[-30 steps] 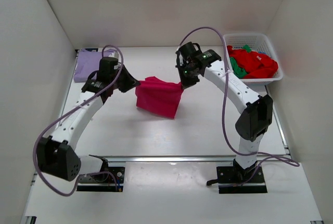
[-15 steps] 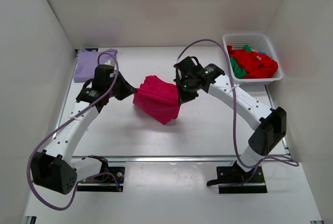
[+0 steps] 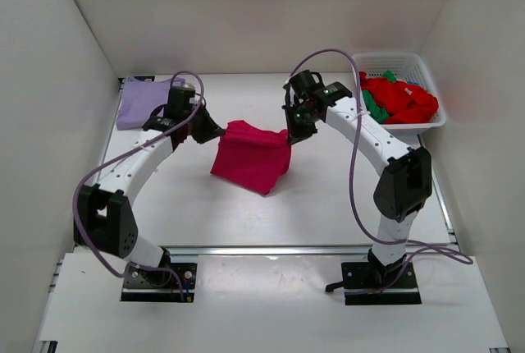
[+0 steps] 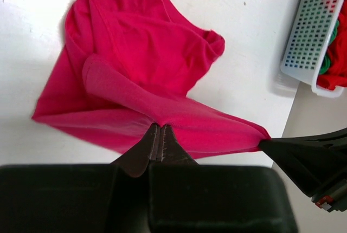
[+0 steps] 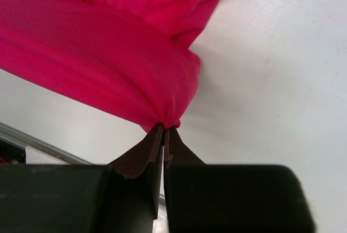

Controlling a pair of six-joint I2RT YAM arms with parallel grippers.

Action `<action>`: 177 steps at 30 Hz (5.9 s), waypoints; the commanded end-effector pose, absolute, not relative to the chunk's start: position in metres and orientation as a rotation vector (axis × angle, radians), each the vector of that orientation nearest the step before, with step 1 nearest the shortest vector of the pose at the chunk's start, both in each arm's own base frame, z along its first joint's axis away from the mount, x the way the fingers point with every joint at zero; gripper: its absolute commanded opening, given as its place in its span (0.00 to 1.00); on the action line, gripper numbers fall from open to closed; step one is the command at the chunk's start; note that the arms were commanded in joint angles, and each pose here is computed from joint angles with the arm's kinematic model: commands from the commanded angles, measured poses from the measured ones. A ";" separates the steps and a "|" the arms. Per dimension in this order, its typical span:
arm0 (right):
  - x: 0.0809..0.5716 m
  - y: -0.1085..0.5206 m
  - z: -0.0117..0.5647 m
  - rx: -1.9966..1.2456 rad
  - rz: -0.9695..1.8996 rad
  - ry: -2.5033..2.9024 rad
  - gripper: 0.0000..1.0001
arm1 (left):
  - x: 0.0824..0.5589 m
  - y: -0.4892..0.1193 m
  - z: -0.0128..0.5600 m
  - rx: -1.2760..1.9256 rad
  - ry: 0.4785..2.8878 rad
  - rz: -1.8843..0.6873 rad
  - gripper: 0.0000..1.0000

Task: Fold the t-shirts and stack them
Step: Fold the long partially folded tshirt into a neat square, then put the neatly folded tshirt into the corner of the board with the left arm

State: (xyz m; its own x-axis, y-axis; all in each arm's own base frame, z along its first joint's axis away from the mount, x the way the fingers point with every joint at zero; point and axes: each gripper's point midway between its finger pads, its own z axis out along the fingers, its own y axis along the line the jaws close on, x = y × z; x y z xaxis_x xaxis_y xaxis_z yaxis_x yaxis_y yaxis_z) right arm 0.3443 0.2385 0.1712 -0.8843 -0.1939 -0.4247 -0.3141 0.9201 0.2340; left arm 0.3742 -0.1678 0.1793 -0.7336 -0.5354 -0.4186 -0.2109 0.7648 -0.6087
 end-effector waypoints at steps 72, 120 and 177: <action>0.571 0.260 0.177 -0.387 0.353 2.225 0.82 | 0.550 -0.108 0.139 -0.751 2.047 -0.647 0.53; 0.392 0.145 0.206 -0.235 0.312 2.327 0.95 | 0.457 -0.165 0.015 -0.360 2.622 -0.055 0.66; 0.381 0.168 0.168 -0.281 0.479 2.369 0.92 | 0.609 0.051 0.245 -0.329 2.147 0.145 0.00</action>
State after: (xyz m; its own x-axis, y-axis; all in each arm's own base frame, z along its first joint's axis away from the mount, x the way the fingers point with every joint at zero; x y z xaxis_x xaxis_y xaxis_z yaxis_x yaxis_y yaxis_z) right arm 0.3768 0.1600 0.1705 -0.7412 -0.0719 -0.6674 -0.3127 0.9168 0.2485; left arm 0.6081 0.0224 0.1572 -0.6850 -0.1678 -0.7090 -0.2639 0.9642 0.0267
